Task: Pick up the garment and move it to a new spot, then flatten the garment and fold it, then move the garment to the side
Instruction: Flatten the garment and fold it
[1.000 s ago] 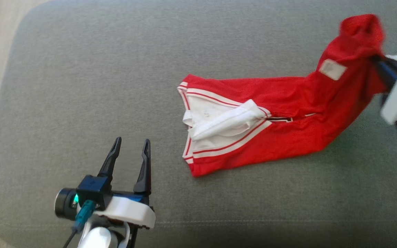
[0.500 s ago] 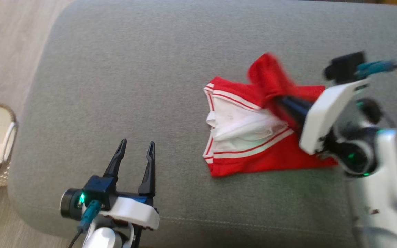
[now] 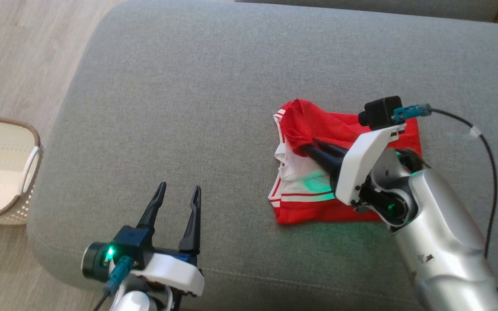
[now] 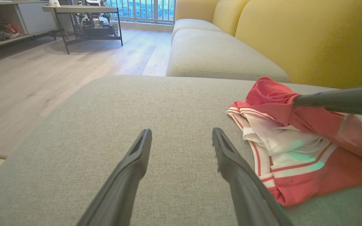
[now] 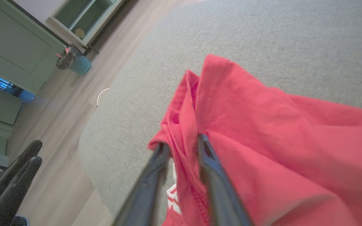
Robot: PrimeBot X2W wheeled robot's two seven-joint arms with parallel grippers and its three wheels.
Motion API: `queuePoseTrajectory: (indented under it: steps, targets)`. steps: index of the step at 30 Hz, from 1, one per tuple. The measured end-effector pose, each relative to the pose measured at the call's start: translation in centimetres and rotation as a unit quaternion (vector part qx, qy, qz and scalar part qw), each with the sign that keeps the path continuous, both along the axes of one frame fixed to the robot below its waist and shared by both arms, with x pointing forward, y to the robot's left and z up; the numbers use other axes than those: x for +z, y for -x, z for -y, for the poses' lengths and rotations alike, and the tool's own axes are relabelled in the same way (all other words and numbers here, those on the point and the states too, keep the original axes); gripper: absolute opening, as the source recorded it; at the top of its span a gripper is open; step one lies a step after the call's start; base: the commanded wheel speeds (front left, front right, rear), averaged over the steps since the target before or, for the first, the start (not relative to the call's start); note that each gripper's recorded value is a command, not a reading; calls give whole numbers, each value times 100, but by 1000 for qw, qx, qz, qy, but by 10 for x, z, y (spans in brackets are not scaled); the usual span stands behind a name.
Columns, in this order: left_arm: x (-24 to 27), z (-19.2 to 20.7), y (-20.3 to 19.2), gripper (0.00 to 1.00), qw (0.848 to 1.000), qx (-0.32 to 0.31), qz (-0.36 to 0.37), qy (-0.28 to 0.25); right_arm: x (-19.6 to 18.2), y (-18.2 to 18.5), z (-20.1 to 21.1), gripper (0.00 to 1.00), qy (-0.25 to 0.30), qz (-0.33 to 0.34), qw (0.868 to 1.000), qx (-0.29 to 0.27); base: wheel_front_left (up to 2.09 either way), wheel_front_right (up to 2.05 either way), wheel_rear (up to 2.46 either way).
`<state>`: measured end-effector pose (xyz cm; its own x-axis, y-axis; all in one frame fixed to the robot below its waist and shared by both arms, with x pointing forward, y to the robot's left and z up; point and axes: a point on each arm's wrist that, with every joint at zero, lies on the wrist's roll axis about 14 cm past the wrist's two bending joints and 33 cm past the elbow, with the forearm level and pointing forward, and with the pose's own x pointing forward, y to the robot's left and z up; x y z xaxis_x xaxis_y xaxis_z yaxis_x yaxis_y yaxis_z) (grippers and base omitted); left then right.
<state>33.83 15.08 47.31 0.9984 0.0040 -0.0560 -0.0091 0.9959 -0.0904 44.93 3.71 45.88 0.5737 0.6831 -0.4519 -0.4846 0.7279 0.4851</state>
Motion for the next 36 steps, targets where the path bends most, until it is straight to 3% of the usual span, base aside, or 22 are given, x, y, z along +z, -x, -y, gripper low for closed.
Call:
queuePoseTrajectory:
  steps: [5, 10, 16, 17, 19, 26, 31, 36]
  targets:
    - [0, -1, 3, 100, 1000, 2, 0, 1, 11, 1, -7, 100, -57, -2, 998, -15, 0, 0, 0]
    - [-2, 2, 5, 100, 1000, -2, -4, 3, 50, -25, 18, 100, -83, 67, 992, -66, 0, 0, 0]
    - [0, 6, 1, 100, 1000, -9, 2, 2, 87, -52, 77, 100, -23, 174, 974, -142, 0, 0, 0]
    - [0, 6, 0, 100, 1000, -9, 2, 2, 85, -53, 83, 78, -5, 179, 973, -144, 0, 0, 0]
    - [0, 6, 0, 100, 1000, -9, 1, 2, 75, -50, 94, 0, 28, 181, 972, -145, 0, 0, 0]
    - [-4, 2, 0, 100, 1000, -2, -6, 2, 28, -29, 111, 0, 102, 168, 971, -136, 0, 0, 0]
    - [-6, -1, 1, 100, 1000, 2, -10, 3, -4, -10, 90, 0, 126, 152, 975, -102, 0, 0, 0]
    - [-7, -6, 4, 100, 1000, 10, -12, 1, -52, 22, 69, 0, 142, 92, 984, -64, 0, 0, 0]
